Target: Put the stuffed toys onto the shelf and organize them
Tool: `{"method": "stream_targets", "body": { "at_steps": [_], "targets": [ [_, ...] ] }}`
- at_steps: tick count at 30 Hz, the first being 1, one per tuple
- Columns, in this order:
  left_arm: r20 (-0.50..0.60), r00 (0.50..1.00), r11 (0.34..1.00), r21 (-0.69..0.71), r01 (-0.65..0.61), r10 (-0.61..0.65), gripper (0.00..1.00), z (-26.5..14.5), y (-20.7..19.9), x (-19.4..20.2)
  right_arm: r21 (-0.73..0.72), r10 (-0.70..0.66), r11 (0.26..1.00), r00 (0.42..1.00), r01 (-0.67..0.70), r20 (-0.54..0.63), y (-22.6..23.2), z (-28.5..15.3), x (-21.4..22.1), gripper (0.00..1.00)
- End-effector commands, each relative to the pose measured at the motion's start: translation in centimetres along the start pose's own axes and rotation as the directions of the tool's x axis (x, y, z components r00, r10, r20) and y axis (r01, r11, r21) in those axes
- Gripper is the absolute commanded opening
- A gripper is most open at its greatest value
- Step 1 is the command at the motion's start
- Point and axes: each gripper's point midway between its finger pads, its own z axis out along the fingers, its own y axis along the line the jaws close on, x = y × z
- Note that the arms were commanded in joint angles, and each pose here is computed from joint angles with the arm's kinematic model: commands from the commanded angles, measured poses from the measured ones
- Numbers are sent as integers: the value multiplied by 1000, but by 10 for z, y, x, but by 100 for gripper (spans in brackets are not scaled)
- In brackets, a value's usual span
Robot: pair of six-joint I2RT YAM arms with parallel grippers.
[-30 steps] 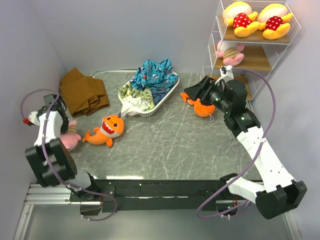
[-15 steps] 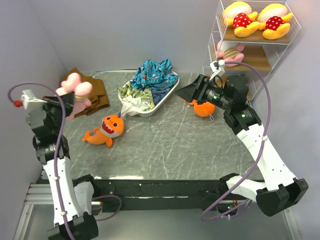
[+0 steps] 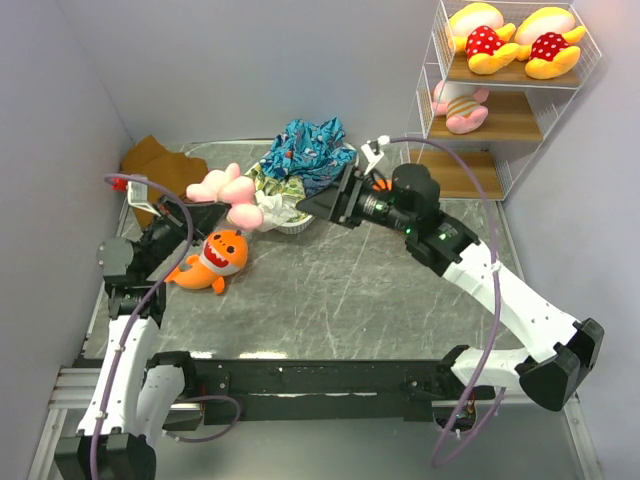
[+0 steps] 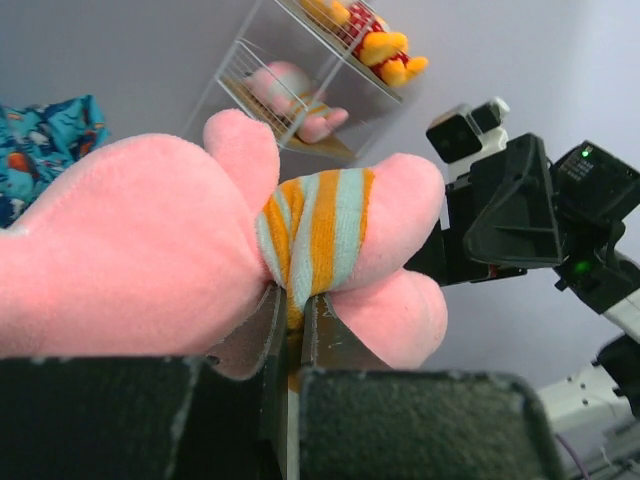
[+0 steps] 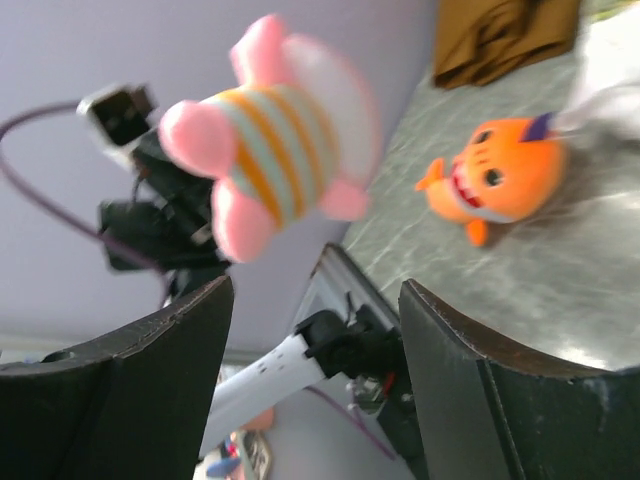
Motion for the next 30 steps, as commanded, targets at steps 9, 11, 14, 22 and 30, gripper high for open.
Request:
{"method": "stream_targets", "body": {
  "at_steps": [9, 11, 14, 22, 30],
  "targets": [
    [-74, 990, 977, 182, -107, 122, 1, 7, -31, 21, -181, -291, 939, 956, 291, 28, 55, 40, 17, 77],
    [-99, 989, 977, 195, -88, 109, 1, 9, -31, 26, -154, -317, 936, 948, 317, 24, 57, 47, 16, 77],
    [-116, 990, 979, 194, -56, 80, 1, 9, -28, 32, -106, -345, 933, 939, 344, 16, 53, 63, 16, 76],
    [-148, 988, 983, 182, -4, 32, 43, 10, -28, 35, -14, -411, 911, 911, 412, 6, 38, 82, 23, 8],
    [-155, 987, 997, -56, -57, 47, 96, 18, -6, 12, 217, -699, 677, 707, 703, -109, -25, 37, 8, 2]
  ]
}}
